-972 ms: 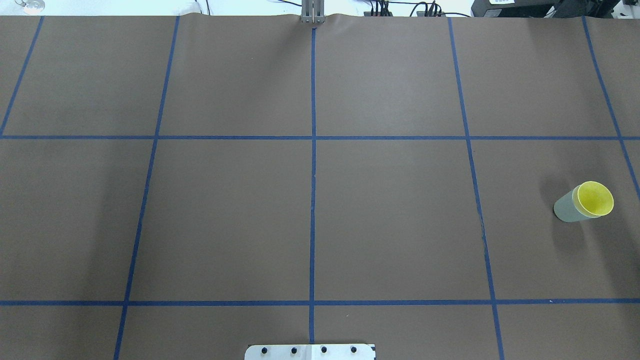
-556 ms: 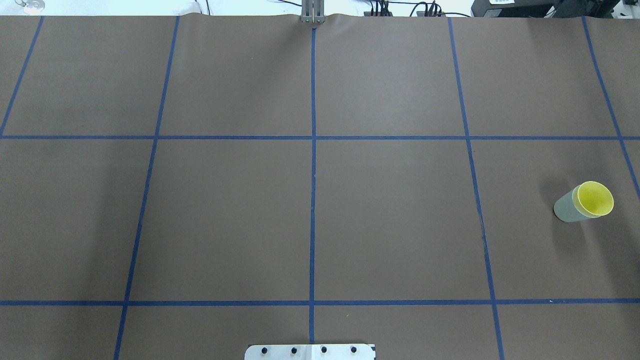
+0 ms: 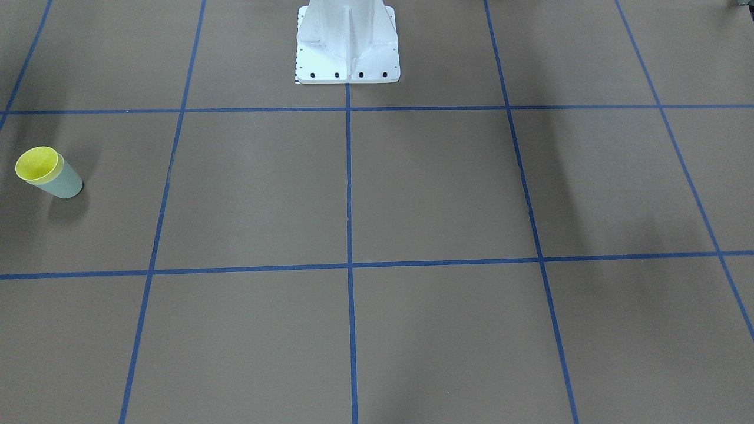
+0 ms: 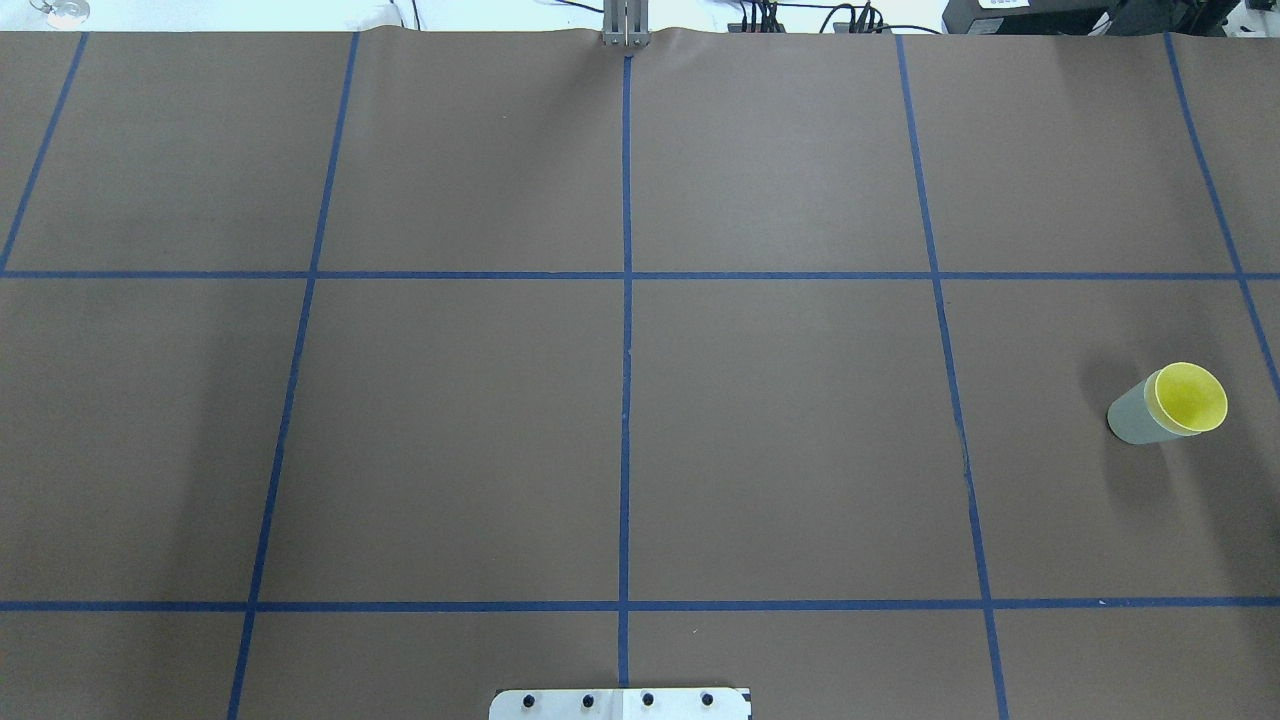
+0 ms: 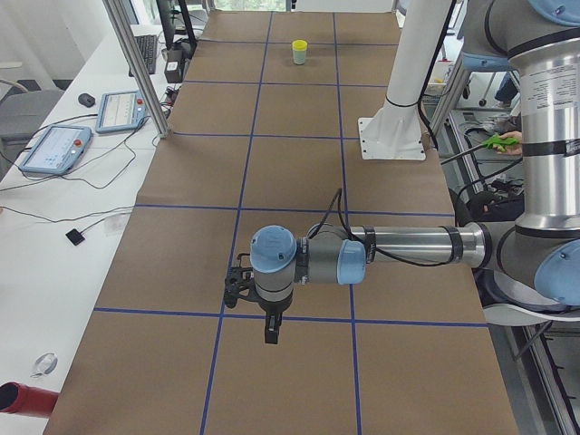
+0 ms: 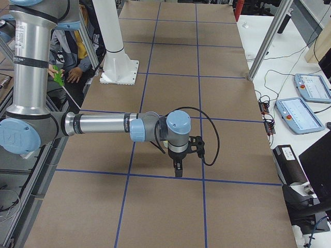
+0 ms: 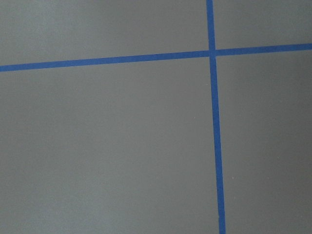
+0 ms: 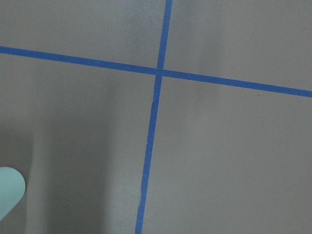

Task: Transfer and stack yellow cup on green cup

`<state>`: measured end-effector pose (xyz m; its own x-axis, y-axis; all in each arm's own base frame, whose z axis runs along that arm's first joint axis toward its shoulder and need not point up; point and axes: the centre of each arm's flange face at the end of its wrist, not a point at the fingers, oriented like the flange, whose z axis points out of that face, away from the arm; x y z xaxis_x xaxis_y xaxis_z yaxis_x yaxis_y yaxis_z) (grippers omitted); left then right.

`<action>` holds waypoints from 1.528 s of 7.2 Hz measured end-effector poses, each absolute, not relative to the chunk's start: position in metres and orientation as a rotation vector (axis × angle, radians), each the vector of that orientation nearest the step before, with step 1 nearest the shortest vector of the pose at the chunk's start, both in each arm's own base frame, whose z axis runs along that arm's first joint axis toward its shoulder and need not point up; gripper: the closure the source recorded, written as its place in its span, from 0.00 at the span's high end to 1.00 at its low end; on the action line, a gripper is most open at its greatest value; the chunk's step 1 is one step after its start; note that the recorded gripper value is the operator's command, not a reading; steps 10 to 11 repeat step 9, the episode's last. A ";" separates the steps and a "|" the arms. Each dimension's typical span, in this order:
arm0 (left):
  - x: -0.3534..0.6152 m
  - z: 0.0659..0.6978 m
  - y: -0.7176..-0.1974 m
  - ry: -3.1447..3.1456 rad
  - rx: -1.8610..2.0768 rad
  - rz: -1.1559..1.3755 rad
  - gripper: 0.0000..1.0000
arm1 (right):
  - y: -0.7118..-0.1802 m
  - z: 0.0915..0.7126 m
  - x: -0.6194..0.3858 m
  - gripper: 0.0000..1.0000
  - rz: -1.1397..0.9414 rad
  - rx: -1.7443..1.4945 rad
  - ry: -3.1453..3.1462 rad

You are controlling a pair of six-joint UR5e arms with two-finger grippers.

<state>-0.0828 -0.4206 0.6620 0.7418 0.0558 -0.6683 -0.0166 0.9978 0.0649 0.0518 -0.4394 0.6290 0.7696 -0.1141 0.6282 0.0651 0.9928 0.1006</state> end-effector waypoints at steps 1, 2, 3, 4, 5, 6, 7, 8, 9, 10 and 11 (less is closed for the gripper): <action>-0.083 0.663 -0.418 0.734 0.052 0.038 1.00 | -0.439 0.629 0.052 1.00 -0.097 0.074 -0.686; -0.083 0.664 -0.417 0.734 0.050 0.038 1.00 | -0.439 0.629 0.052 1.00 -0.098 0.075 -0.686; -0.083 0.665 -0.417 0.734 0.050 0.038 1.00 | -0.439 0.629 0.052 1.00 -0.099 0.075 -0.686; -0.083 0.665 -0.416 0.734 0.049 0.038 1.00 | -0.439 0.629 0.052 1.00 -0.099 0.075 -0.686; -0.083 0.666 -0.416 0.735 0.048 0.038 1.00 | -0.439 0.629 0.052 1.00 -0.099 0.075 -0.686; -0.083 0.666 -0.416 0.735 0.048 0.038 1.00 | -0.439 0.629 0.052 1.00 -0.099 0.076 -0.686; -0.083 0.666 -0.416 0.735 0.048 0.038 1.00 | -0.440 0.629 0.052 1.00 -0.099 0.076 -0.686; -0.083 0.666 -0.416 0.735 0.048 0.037 1.00 | -0.440 0.629 0.052 1.00 -0.099 0.076 -0.686; -0.083 0.665 -0.416 0.735 0.048 0.037 1.00 | -0.439 0.629 0.052 1.00 -0.099 0.076 -0.686; -0.083 0.665 -0.416 0.735 0.048 0.037 1.00 | -0.439 0.629 0.052 1.00 -0.099 0.076 -0.686; -0.083 0.665 -0.416 0.735 0.048 0.037 1.00 | -0.439 0.629 0.052 1.00 -0.099 0.076 -0.686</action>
